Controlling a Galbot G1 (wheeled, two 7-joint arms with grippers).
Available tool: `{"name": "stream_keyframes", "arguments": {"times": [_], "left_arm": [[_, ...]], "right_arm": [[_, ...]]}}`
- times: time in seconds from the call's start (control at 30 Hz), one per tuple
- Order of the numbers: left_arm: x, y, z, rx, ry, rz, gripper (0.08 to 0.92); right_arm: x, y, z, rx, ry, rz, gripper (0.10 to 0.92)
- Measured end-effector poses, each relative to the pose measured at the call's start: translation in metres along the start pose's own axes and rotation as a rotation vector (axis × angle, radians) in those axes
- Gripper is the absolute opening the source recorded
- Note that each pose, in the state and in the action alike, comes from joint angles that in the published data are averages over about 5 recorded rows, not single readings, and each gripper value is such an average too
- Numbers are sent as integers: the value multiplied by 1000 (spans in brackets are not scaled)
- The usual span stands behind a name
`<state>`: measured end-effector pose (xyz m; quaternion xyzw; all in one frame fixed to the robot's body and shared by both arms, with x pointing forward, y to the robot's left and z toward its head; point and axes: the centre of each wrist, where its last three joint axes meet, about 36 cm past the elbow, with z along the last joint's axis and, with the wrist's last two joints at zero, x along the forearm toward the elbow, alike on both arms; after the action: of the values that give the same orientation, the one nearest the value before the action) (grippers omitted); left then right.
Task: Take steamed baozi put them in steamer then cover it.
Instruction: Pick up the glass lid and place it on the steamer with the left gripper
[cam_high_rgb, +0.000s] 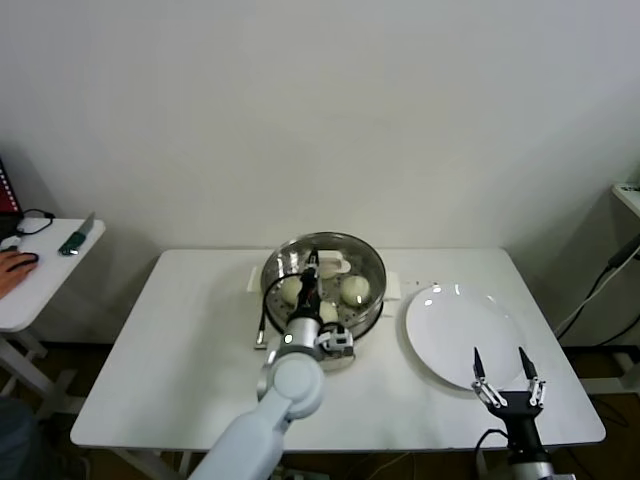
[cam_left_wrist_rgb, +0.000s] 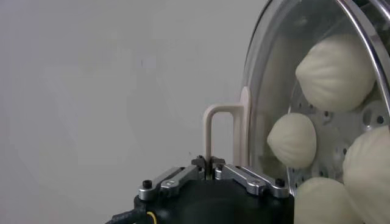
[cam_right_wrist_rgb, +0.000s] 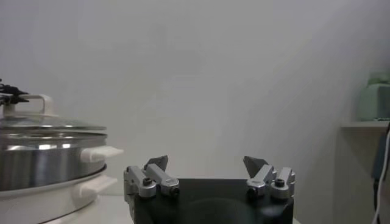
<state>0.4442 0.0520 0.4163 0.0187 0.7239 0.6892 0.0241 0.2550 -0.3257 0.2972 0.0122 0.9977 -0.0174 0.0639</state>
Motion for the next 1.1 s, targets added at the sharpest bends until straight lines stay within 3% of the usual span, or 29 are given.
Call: {"name": "stream_keyframes", "arguments": {"times": [1.1], "left_arm": [[-3,-10,-1,-29,-2,-3,144]], "right_arm": [[1,1,0,0,-6,2,823]]}}
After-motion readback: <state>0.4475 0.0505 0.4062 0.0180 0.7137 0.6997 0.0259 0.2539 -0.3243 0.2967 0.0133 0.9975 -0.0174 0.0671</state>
